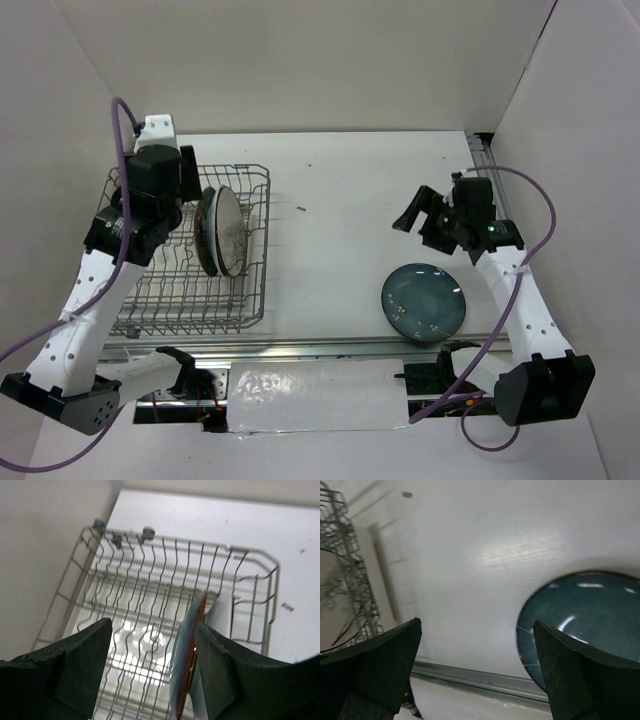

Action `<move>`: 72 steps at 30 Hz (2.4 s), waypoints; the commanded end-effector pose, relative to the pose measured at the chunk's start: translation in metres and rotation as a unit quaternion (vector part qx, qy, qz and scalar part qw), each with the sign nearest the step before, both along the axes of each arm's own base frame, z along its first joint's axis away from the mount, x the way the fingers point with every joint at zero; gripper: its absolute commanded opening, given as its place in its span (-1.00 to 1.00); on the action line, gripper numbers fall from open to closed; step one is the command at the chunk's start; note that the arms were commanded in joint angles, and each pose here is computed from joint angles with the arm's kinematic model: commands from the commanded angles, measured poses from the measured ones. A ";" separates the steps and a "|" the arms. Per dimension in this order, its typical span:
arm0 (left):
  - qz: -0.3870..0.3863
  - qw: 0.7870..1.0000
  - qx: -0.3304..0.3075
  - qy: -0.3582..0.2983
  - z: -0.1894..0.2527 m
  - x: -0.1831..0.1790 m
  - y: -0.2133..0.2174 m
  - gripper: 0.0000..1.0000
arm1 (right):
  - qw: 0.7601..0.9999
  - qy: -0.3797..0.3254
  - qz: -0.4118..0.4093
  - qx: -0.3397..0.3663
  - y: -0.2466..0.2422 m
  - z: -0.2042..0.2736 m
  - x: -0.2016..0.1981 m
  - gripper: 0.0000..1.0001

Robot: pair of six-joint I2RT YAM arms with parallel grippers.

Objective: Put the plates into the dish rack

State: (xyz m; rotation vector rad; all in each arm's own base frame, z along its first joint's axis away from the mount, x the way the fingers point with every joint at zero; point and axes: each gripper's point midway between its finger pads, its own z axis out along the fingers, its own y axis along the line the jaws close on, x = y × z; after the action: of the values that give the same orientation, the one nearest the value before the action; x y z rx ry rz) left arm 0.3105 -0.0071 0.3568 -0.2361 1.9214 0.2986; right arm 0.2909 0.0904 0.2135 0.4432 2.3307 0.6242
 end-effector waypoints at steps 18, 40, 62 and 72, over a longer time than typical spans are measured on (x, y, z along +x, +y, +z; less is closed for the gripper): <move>-0.386 0.915 -0.112 -0.018 0.076 0.021 -0.208 0.59 | 0.984 0.173 -0.020 0.040 0.030 -0.156 -0.031 1.00; -0.375 0.920 -0.117 -0.004 0.067 0.023 -0.185 0.63 | 0.994 0.074 0.082 0.016 0.142 -0.069 0.124 1.00; -0.524 0.816 -0.188 0.157 -0.030 -0.018 -0.316 0.65 | 0.956 0.118 -0.267 0.004 -0.080 -0.106 -0.033 1.00; -0.541 0.742 -0.237 0.318 -0.167 -0.036 -0.381 0.68 | 0.954 0.098 -0.282 0.012 -0.101 -0.093 -0.017 1.00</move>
State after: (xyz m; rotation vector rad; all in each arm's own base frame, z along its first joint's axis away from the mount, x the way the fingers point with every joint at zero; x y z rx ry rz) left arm 0.2764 -0.3702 0.1892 0.7706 2.4525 -0.8944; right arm 0.2703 -0.0059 0.1152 1.2000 2.2649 0.3170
